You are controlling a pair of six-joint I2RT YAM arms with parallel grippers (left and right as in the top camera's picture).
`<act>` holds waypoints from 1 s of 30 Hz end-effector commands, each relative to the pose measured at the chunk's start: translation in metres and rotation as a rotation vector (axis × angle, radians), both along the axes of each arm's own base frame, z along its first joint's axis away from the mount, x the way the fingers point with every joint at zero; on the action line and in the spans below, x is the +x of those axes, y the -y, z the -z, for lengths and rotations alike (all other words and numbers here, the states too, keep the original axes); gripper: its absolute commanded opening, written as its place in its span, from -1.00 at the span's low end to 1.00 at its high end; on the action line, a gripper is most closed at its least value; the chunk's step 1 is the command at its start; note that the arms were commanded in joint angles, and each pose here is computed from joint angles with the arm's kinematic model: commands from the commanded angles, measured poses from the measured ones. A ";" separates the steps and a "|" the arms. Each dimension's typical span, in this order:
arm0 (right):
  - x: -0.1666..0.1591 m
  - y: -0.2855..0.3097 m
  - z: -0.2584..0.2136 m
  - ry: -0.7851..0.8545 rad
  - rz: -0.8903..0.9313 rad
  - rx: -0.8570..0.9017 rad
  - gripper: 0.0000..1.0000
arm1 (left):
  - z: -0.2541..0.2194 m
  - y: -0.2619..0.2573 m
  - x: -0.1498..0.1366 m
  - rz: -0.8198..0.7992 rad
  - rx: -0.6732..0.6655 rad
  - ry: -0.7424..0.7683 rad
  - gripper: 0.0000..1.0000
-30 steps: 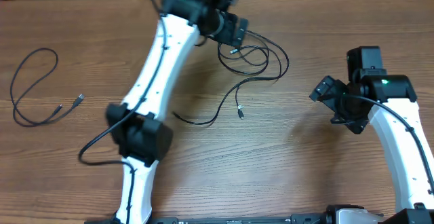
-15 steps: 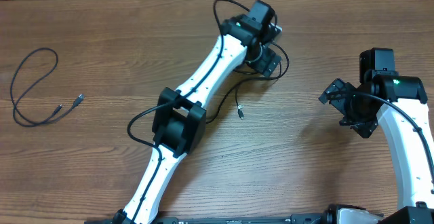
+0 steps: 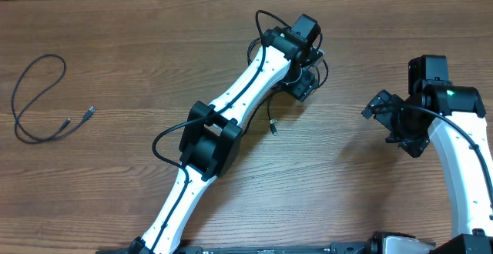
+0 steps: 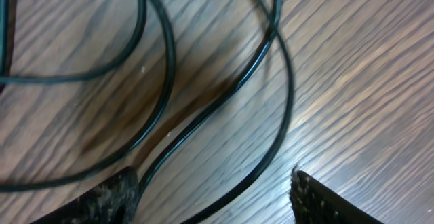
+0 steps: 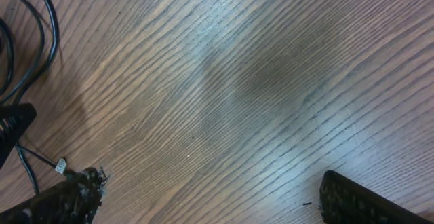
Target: Untangle cables
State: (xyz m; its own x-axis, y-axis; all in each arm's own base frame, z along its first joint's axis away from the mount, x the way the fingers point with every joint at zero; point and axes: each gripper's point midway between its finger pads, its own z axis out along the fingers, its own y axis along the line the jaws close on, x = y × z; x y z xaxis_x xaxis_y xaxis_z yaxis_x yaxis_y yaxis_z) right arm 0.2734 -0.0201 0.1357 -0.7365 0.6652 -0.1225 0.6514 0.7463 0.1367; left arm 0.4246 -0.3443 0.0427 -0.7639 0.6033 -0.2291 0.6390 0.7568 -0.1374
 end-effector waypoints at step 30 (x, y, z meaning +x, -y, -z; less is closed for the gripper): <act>0.007 0.002 -0.013 0.057 -0.062 -0.021 1.00 | -0.287 -0.111 -0.032 -0.298 -0.063 0.416 -0.92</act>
